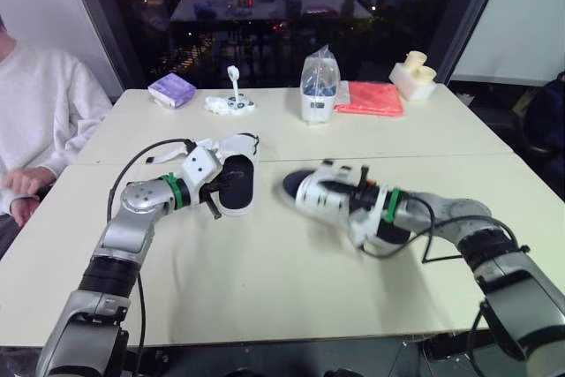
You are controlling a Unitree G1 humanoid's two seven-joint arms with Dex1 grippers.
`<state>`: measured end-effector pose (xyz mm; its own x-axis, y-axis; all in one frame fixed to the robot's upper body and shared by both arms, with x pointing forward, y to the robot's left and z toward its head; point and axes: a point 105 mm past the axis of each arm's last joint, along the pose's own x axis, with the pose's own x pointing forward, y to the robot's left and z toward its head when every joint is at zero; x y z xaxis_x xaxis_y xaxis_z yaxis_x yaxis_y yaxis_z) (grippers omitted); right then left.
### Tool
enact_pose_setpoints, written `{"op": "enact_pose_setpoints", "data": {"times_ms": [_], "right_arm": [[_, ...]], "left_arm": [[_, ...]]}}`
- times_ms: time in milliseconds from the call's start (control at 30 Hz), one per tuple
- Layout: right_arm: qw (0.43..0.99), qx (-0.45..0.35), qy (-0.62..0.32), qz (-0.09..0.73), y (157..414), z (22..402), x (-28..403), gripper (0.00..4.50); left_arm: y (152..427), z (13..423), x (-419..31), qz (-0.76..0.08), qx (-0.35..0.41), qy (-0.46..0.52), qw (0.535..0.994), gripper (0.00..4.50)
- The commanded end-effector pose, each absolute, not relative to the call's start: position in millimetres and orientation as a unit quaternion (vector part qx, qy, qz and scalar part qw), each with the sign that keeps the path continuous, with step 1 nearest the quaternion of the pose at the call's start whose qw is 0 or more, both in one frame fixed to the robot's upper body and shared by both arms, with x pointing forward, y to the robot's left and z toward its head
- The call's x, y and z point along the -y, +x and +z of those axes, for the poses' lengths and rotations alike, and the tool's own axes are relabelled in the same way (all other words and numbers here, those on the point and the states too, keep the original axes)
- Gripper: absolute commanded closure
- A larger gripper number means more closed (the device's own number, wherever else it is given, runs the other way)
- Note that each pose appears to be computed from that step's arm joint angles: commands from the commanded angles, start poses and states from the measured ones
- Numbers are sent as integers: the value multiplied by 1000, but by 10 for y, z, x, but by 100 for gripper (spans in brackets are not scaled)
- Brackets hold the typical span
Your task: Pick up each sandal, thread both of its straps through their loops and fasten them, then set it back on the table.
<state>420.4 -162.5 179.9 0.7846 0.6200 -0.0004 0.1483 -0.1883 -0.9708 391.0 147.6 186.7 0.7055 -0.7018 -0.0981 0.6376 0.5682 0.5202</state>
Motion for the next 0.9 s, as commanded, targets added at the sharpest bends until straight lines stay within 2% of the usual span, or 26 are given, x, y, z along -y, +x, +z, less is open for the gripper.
{"op": "enact_pose_setpoints", "data": {"times_ms": [33,67,167,333,433,467,500,700,733,900], "right_arm": [[660,151,-734,57,4558,2112,2103,445],[673,102,-732,33,4632,2068,2223,445],[686,36,-726,-2,4712,1987,2335,445],[687,-23,-726,-23,4749,1846,2384,445],[709,-55,-703,-21,4740,1732,2418,445],[718,-64,-693,-14,4736,1692,2414,357],[724,-68,-686,-10,4732,1666,2411,327],[748,-101,-656,8,4660,1574,2587,32],[752,-105,-651,10,4644,1575,2624,4],[799,-142,-581,56,4408,1493,2800,4]], "left_arm": [[3996,2052,-1438,-358,97,287,883,450],[4020,2070,-1424,-354,101,291,883,450],[4054,2097,-1386,-351,109,298,881,450],[4100,2123,-1366,-340,117,309,880,450],[4111,2111,-1347,-337,119,319,878,450],[4113,2107,-1345,-336,119,326,876,450],[4115,2105,-1343,-334,119,330,875,450],[4161,2124,-1327,-319,123,370,864,450],[4168,2131,-1315,-318,124,378,861,450],[4212,2183,-1237,-314,133,422,840,450]]}}
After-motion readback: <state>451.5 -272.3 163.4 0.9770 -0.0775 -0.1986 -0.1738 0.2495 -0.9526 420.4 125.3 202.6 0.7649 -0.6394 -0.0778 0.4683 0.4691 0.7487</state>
